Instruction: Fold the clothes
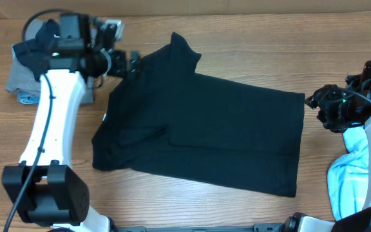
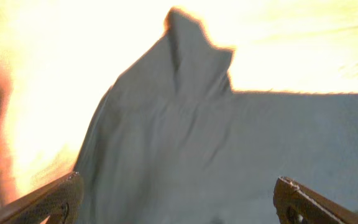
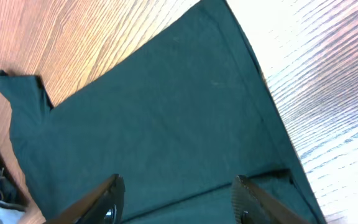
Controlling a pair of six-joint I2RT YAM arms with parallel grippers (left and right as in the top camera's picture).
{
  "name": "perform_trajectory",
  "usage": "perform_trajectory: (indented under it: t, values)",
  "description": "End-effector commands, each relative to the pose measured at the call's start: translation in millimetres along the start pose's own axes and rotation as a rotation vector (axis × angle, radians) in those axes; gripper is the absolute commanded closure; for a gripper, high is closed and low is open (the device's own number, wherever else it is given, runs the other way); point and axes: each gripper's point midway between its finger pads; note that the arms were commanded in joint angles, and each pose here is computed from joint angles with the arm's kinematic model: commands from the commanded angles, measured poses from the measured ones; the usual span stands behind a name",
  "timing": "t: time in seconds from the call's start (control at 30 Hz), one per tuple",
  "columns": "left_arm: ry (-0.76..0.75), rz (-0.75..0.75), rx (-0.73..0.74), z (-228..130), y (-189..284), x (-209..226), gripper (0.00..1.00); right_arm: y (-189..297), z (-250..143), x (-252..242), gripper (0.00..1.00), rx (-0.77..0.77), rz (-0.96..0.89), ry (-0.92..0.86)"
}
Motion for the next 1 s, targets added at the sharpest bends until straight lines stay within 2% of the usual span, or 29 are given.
perform_trajectory:
  t: [0.0,0.13,0.27,0.3,0.43,0.6,0.7,0.9,0.97]
  values:
    - [-0.091,-0.007,0.012,11.4,-39.6,-20.6,0.0,8.5,0.1,6.8,0.41,-0.008,0.028,0.033]
    - [-0.162,0.042,0.075,16.7,-108.7,-18.6,0.0,8.5,-2.6,5.7,0.41,0.002,0.023,0.028]
    - [-0.179,0.102,0.074,22.5,-160.2,-0.4,0.07,8.5,-5.0,4.6,0.41,0.012,0.019,0.024]
    - [-0.182,0.103,0.064,24.0,-171.6,3.2,0.12,8.5,-5.3,4.3,0.41,0.013,0.018,0.024]
    - [-0.197,0.13,0.031,23.5,-203.8,18.3,0.19,8.5,-6.9,3.7,0.41,0.02,0.015,0.022]
    - [-0.201,0.186,0.015,17.8,-229.1,36.5,0.24,3.4,-10.9,-2.1,0.41,0.033,-0.002,0.015]
    - [-0.2,0.185,0.023,10.3,-240.7,40.8,0.32,-1.1,-15.5,-7.2,0.41,0.049,-0.017,0.011]
    - [-0.195,0.189,0.043,-0.5,-251.7,46.0,0.56,-3.0,-15.4,-13.9,0.41,0.044,-0.049,0.009]
    - [-0.196,0.19,0.042,-0.2,-251.8,46.2,0.59,-3.1,-14.4,-13.9,0.41,0.04,-0.05,0.011]
Point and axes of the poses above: each gripper's point midway between its finger pads, its own y axis back along the fingers, its own x axis along the line the jaws close on, z = x × y, and after that the axes turned 3 degrees about y, right-handed
